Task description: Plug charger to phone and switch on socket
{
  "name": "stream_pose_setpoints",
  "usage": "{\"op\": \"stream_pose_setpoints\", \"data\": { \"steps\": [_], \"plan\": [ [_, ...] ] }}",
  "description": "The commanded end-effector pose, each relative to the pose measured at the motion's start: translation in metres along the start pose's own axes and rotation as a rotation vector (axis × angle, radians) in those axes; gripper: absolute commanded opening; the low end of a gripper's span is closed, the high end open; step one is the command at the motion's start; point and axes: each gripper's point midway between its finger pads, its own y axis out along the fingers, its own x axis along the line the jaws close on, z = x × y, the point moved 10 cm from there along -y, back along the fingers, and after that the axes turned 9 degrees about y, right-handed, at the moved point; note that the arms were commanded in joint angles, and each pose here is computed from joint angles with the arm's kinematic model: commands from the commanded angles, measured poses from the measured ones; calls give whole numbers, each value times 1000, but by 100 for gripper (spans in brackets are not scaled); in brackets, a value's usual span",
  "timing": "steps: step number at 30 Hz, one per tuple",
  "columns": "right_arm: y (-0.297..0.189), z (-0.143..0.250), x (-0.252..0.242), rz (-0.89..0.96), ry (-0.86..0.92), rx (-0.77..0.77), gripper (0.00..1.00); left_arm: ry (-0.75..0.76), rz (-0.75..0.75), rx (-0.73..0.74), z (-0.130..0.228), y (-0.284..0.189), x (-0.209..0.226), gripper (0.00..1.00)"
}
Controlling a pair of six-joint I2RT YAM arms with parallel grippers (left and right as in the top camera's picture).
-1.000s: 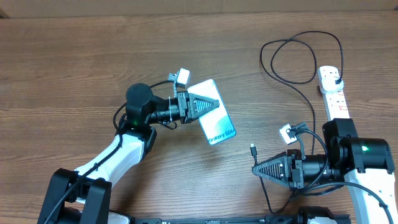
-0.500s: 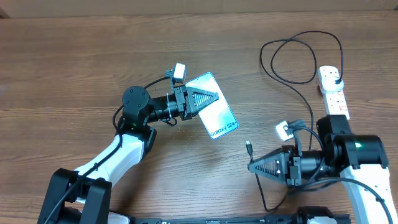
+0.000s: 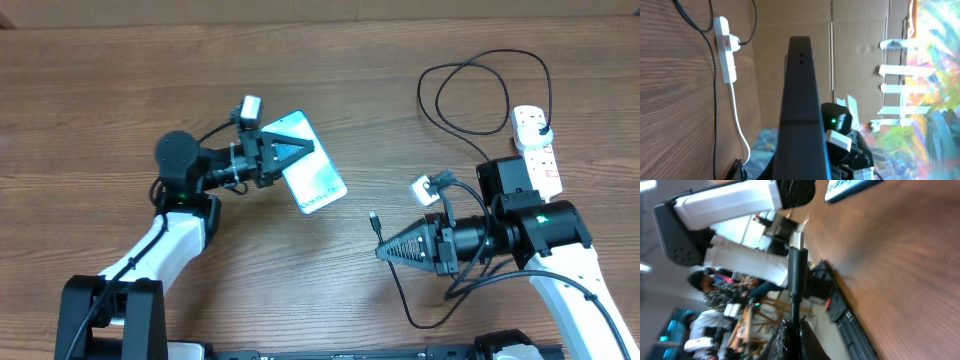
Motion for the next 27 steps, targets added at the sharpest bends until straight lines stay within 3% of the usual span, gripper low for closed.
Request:
{"op": "stream_pose_setpoints", "data": {
  "steps": [1,6,9,14,27],
  "plan": [
    [10,-10,0,53,134,4,4,13,12,44,-3,-7,-8,4],
    [34,-24,9,79,126,19,4,35,12,41,-20,-11,-9,4],
    [49,-24,15,85,106,40,4,55,23,106,-35,-7,-10,4],
    [52,-23,15,111,221,37,4,67,39,220,-53,5,-9,4],
    [67,-35,9,106,302,31,4,61,58,256,-42,32,-12,4]
  ]
}}
